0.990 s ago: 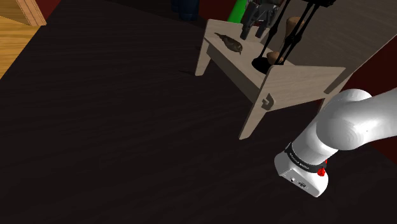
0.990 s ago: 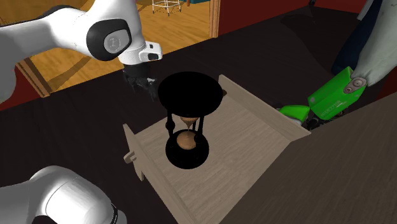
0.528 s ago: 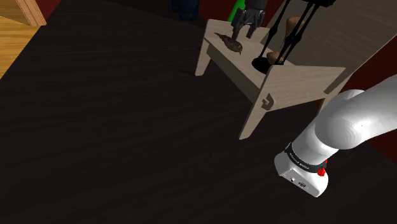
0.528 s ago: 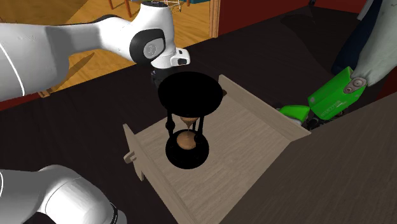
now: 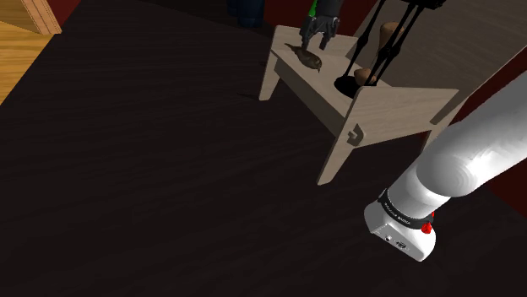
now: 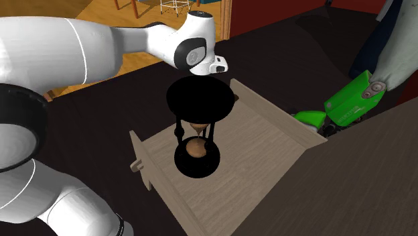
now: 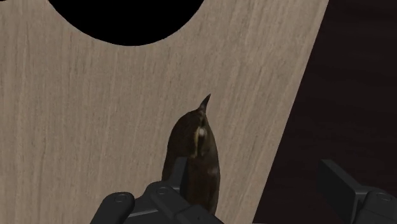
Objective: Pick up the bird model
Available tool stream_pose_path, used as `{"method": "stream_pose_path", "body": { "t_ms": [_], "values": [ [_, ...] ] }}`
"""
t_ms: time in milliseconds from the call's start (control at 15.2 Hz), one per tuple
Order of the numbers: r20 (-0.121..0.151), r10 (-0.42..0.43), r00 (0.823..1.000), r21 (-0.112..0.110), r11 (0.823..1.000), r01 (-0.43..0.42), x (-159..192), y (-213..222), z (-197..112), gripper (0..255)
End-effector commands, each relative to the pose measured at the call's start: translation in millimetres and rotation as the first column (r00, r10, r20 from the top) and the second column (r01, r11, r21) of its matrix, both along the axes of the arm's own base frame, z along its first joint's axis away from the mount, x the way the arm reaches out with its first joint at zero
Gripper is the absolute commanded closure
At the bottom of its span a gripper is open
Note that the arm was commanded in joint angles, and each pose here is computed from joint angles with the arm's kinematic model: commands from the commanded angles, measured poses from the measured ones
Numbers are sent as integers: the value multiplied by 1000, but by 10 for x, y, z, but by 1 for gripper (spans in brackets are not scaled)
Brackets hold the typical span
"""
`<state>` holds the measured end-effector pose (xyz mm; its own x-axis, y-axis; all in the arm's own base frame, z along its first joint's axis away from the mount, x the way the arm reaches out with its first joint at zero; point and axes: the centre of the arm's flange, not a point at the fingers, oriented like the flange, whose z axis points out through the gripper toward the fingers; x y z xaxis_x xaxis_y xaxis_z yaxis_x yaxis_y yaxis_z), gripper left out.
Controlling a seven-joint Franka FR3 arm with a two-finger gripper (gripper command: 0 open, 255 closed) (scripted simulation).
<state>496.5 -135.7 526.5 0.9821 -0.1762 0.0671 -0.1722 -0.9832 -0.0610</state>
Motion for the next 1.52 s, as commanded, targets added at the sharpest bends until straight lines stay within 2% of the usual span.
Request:
{"method": "stream_pose_path", "body": {
  "t_ms": [0,264,858,924,1452],
  "values": [
    [-5,-11,1000,-3,1000,11,188,-198,-69,0],
    [-12,-31,999,-6,1000,31,514,-541,-223,0],
    [-12,-31,999,-6,1000,31,513,-541,-623,0],
    [-12,-31,999,-6,1000,31,518,-541,-625,255],
    [-12,-31,999,-6,1000,31,525,-537,-624,255]
  ]
}}
